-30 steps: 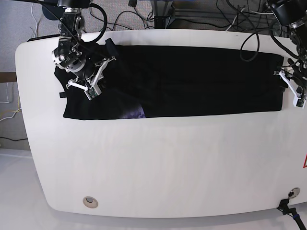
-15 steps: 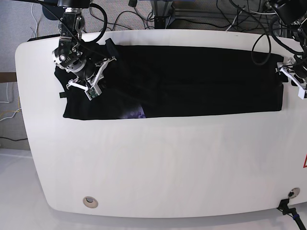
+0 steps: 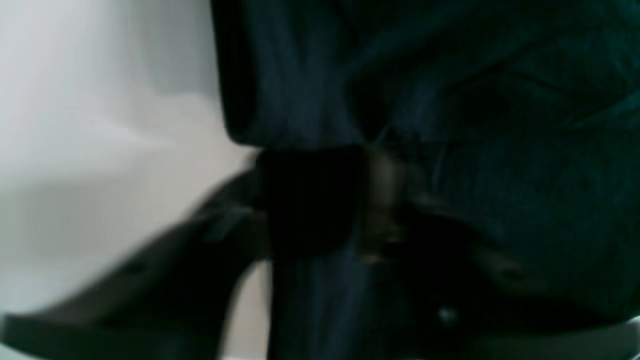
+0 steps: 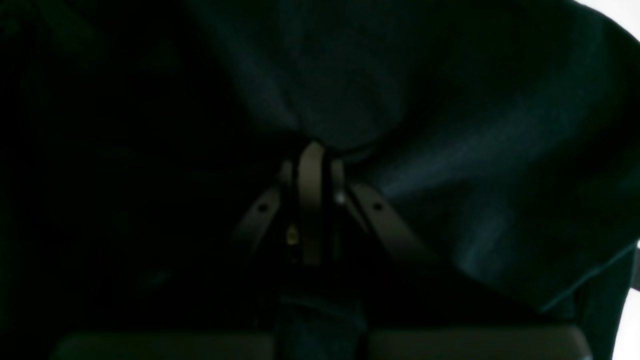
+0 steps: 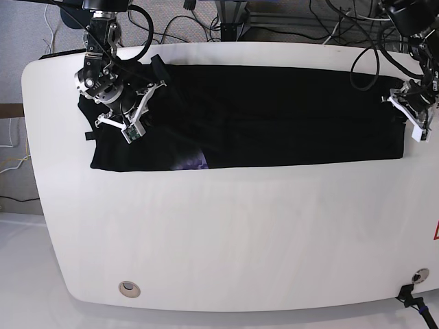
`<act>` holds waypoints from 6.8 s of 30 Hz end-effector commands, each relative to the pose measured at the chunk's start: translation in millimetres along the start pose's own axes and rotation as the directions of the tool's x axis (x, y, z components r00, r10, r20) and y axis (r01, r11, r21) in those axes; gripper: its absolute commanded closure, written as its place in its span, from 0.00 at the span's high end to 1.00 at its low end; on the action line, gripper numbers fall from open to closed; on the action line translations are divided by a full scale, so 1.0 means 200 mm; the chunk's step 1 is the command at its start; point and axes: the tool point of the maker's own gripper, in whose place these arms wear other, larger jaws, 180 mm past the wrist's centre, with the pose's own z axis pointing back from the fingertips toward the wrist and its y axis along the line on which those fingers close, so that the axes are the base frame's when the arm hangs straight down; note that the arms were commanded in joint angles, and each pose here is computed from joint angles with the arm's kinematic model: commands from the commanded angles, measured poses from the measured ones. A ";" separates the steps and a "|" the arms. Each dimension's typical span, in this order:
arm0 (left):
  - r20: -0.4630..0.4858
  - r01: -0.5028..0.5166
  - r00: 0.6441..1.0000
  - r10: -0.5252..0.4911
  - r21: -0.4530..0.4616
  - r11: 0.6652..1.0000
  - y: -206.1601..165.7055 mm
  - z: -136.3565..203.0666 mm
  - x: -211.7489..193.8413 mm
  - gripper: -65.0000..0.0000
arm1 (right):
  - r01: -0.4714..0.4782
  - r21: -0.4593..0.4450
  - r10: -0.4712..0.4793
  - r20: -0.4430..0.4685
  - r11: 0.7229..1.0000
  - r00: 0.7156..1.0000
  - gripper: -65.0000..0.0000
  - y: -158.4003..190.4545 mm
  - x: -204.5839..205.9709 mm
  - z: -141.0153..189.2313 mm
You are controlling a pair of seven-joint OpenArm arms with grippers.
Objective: Fold the T-shirt properly
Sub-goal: 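Move the left gripper inward and grasp the shirt's other end, then fold the shirt end with the left gripper toward the right gripper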
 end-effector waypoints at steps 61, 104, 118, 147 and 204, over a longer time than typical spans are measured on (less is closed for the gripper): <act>0.145 0.553 0.830 -0.539 -0.073 0.830 -0.92 0.06 0.37 0.61 | 0.012 0.060 -0.011 -0.010 0.998 1.000 0.00 0.11 -0.01 -0.06; -0.077 0.526 0.850 -0.521 0.115 0.843 -0.68 -0.06 0.18 0.57 | 0.019 0.059 -0.018 -0.008 0.998 1.000 0.00 0.11 -0.01 -0.06; -0.103 0.519 0.854 -0.510 0.096 0.849 -0.67 -0.09 0.13 0.50 | 0.018 0.057 -0.017 -0.007 0.998 1.000 0.00 0.10 -0.01 -0.06; -0.002 0.511 0.855 -0.519 0.181 0.840 -0.66 0.07 0.29 0.00 | 0.017 0.056 -0.017 -0.006 0.998 1.000 0.00 0.10 -0.01 -0.06; 0.129 0.764 0.619 -0.775 -0.327 0.556 -1.74 0.00 -0.03 0.40 | 0.019 0.061 -0.019 -0.007 0.998 1.000 0.00 0.11 -0.01 -0.06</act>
